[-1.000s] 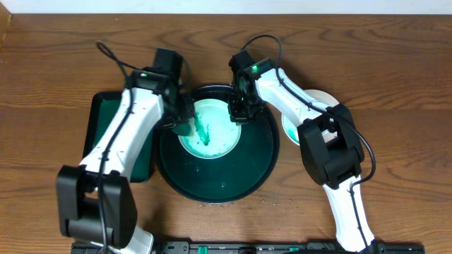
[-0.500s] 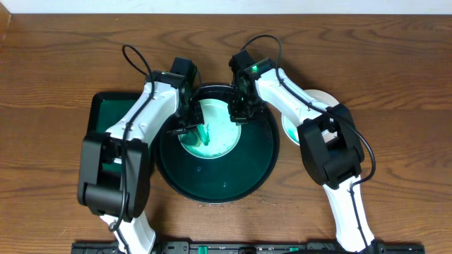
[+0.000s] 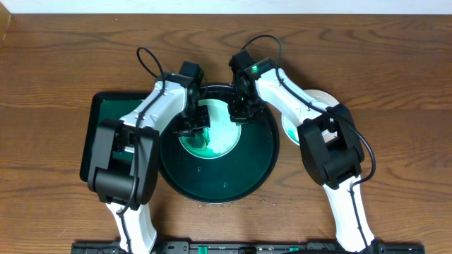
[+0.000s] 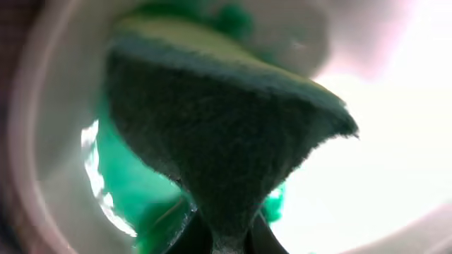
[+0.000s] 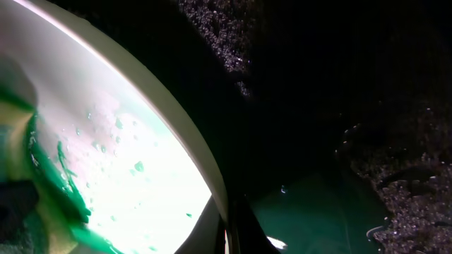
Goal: Clean dirty plates on tray and stack at the side
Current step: 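Scrub the held plate with the green sponge in the left gripper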
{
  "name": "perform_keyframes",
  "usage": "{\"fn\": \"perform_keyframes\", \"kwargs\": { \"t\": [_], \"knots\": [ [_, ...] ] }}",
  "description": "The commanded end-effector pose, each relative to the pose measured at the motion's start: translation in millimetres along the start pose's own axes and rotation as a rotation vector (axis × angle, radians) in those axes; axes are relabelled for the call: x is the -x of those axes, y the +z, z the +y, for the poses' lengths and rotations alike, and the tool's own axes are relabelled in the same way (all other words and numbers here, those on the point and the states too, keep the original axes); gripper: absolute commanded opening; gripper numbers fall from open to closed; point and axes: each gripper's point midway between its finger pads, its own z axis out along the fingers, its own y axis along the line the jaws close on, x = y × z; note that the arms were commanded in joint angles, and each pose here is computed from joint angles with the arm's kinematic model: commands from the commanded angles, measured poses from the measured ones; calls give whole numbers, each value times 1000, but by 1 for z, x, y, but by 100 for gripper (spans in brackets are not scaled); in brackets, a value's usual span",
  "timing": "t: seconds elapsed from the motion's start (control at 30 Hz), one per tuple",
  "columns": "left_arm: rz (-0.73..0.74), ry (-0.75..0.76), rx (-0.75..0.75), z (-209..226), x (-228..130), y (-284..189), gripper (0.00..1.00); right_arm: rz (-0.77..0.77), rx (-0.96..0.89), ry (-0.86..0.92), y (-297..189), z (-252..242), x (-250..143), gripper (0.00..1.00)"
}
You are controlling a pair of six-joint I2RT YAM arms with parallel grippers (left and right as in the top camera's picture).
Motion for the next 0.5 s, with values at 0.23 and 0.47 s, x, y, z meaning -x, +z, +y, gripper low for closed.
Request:
{"fn": "perform_keyframes", "kwargs": {
  "t": [0.23, 0.47],
  "knots": [
    [52, 78, -236, -44, -1, 22, 7, 19, -53, 24, 16, -14, -4, 1],
    [-124, -220, 207, 55, 33, 16, 7, 19, -53, 24, 16, -14, -4, 1]
  ]
}}
